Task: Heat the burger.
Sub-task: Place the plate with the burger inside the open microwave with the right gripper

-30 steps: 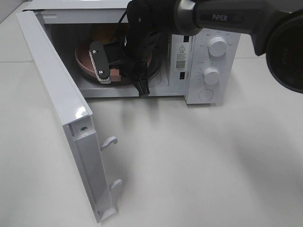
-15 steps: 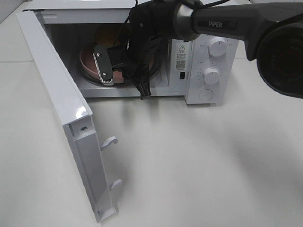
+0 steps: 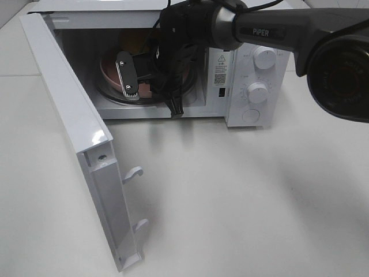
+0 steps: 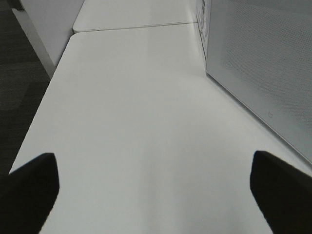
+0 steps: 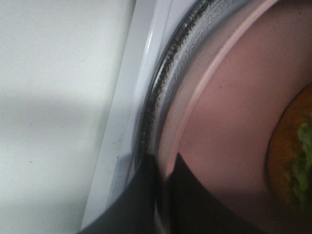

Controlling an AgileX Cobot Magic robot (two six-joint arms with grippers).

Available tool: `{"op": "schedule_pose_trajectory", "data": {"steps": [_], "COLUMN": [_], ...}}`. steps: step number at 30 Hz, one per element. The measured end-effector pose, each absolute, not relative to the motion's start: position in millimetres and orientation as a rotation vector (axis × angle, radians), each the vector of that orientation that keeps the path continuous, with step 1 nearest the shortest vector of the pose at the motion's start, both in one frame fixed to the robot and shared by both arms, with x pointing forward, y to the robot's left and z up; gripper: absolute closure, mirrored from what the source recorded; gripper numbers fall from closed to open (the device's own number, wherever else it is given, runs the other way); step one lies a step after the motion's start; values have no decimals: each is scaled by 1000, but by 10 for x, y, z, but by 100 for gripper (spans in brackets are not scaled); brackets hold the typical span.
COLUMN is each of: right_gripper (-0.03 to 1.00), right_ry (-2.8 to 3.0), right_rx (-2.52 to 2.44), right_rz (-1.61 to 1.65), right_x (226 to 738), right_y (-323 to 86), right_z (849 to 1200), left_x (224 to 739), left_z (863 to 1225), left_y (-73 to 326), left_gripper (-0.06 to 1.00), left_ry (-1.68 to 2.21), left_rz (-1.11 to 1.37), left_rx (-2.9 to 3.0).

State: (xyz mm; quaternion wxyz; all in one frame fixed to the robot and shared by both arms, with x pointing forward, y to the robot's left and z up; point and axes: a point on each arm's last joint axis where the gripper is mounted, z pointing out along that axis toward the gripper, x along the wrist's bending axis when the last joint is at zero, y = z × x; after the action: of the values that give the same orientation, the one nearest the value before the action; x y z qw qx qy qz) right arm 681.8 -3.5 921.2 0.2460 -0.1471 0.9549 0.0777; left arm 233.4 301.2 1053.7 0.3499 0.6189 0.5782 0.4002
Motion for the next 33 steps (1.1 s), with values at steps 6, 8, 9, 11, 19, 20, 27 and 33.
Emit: {"op": "schedule_pose_trajectory", "data": {"steps": [6,8,9,11,19,20,27,33], "right_gripper": [92,92,92,92,92,92,92,91], "right_ry": [2605,2601,2601,2601,2602,2602,2608,2612], "right_rx": [-392,-383,-383,-382,-380,-380,-375,-379], "right_rz": [225,243,243,245,249,249,272,275], "right_x": [6823,6825,6825,6825,6824,6824,6799,6784], "right_y": [-36,-26,-26,-25,-22,-22,15,32], "right_z": [9214,9218,9218,9218,9218,9218,9218,9217], "left_x": [2334,2334,2334,2334,2334,2334,2334,2334], "left_z": [10537,10537,10537,10537,10537,10537,10537,10537], "left_y": [3012,3012,3012,3012,3012,3012,3012,3012], "left_gripper": [-4,-4,-4,-4,-4,-4,-4,-4], "left_ry": [1498,1498,1498,1498,1498,1498,1498,1498], "left_rz": [1037,1037,1037,1037,1037,1037,1037,1037], "left_rx": [1603,1603,1603,1603,1603,1603,1603,1603]}}
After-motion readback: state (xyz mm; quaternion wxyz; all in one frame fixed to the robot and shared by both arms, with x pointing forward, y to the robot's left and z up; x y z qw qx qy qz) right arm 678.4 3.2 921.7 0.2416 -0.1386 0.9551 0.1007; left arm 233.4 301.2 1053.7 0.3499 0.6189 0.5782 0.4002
